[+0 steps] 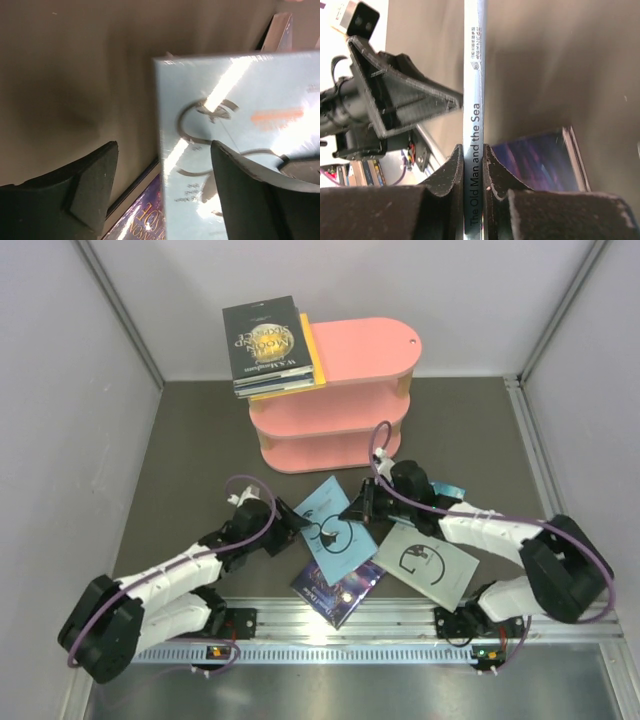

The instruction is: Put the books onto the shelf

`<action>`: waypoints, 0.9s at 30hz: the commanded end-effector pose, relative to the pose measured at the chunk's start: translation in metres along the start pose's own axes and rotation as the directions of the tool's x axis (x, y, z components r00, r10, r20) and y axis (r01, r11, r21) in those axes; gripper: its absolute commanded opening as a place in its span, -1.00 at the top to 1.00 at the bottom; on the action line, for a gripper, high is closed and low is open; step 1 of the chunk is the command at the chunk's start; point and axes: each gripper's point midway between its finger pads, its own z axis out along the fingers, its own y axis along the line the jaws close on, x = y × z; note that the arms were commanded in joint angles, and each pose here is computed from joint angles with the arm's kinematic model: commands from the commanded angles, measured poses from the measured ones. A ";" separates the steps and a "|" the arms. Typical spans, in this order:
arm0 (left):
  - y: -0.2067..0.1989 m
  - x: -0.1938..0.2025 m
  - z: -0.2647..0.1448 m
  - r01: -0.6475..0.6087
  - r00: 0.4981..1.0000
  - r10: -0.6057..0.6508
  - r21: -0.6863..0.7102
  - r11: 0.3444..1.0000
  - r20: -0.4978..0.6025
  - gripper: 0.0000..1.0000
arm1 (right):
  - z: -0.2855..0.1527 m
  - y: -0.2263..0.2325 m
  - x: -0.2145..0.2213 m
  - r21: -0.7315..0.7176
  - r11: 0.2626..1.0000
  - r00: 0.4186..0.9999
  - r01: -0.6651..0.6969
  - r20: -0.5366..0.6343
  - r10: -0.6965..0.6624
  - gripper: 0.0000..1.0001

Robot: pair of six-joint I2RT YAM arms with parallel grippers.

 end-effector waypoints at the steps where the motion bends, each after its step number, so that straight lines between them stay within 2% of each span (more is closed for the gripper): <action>1: -0.006 -0.014 -0.015 -0.039 0.997 0.040 -0.015 0.999 0.062 -0.61 | -0.034 0.045 -0.022 -0.062 0.994 0.992 0.091 0.090 -0.086 1.00; 3: 0.001 -0.015 -0.022 -0.049 0.996 0.052 -0.048 0.998 0.072 -0.75 | -0.051 0.054 -0.031 -0.042 0.994 0.988 0.103 0.123 -0.097 1.00; 4: -0.003 -0.018 -0.029 -0.049 0.995 0.051 -0.029 0.998 0.086 -0.78 | -0.072 0.081 -0.050 -0.077 0.986 0.971 0.150 0.198 -0.132 1.00; 5: 0.003 -0.017 -0.031 -0.048 0.995 0.052 -0.044 0.998 0.087 -0.81 | -0.082 0.078 -0.048 -0.036 0.989 0.973 0.141 0.187 -0.132 1.00; 6: 0.004 -0.017 -0.034 -0.046 0.995 0.050 -0.041 0.998 0.091 -0.82 | -0.094 0.085 -0.057 -0.026 0.988 0.966 0.150 0.219 -0.141 1.00; 7: 0.006 -0.016 -0.037 -0.041 0.995 0.044 -0.033 0.999 0.093 -0.82 | -0.117 0.111 -0.073 -0.054 0.981 0.945 0.186 0.284 -0.163 1.00; 12: 0.015 -0.005 -0.041 -0.030 0.997 0.030 0.004 1.000 0.067 -0.83 | -0.187 0.150 -0.112 -0.024 0.973 0.891 0.229 0.407 -0.200 1.00; 13: 0.023 -0.001 -0.039 -0.042 0.997 0.043 -0.008 0.999 0.057 -0.84 | -0.208 0.169 -0.130 -0.024 0.966 0.858 0.259 0.464 -0.218 1.00; 15: 0.029 0.002 -0.035 -0.050 0.998 0.051 -0.015 0.999 0.045 -0.84 | -0.232 0.190 -0.152 0.007 0.953 0.821 0.302 0.506 -0.264 1.00; 17: 0.031 0.004 -0.032 -0.067 0.997 0.067 -0.012 0.998 0.039 -0.84 | -0.241 0.193 -0.172 0.048 0.949 0.805 0.311 0.517 -0.290 1.00; 18: 0.031 0.004 -0.028 -0.073 0.997 0.073 -0.011 0.997 0.038 -0.83 | -0.261 0.215 -0.188 0.045 0.939 0.768 0.342 0.562 -0.306 1.00; 19: 0.033 0.004 -0.026 -0.088 0.995 0.089 -0.016 0.996 0.036 -0.82 | -0.256 0.205 -0.208 0.077 0.946 0.771 0.315 0.560 -0.302 1.00; 23: 0.042 0.005 -0.016 -0.112 0.993 0.113 -0.034 0.993 0.035 -0.80 | -0.267 0.216 -0.263 0.070 0.947 0.750 0.315 0.592 -0.293 1.00; 24: 0.055 0.010 -0.013 -0.113 0.993 0.114 -0.058 0.992 0.022 -0.80 | -0.279 0.230 -0.276 0.063 0.939 0.722 0.338 0.623 -0.301 1.00; 26: 0.050 0.009 -0.009 -0.106 0.994 0.107 -0.015 0.994 0.038 -0.80 | -0.266 0.214 -0.306 0.062 0.953 0.741 0.297 0.614 -0.271 1.00; 27: 0.062 0.014 -0.007 -0.104 0.994 0.105 -0.035 0.994 0.027 -0.81 | -0.277 0.226 -0.319 0.056 0.946 0.713 0.320 0.643 -0.280 1.00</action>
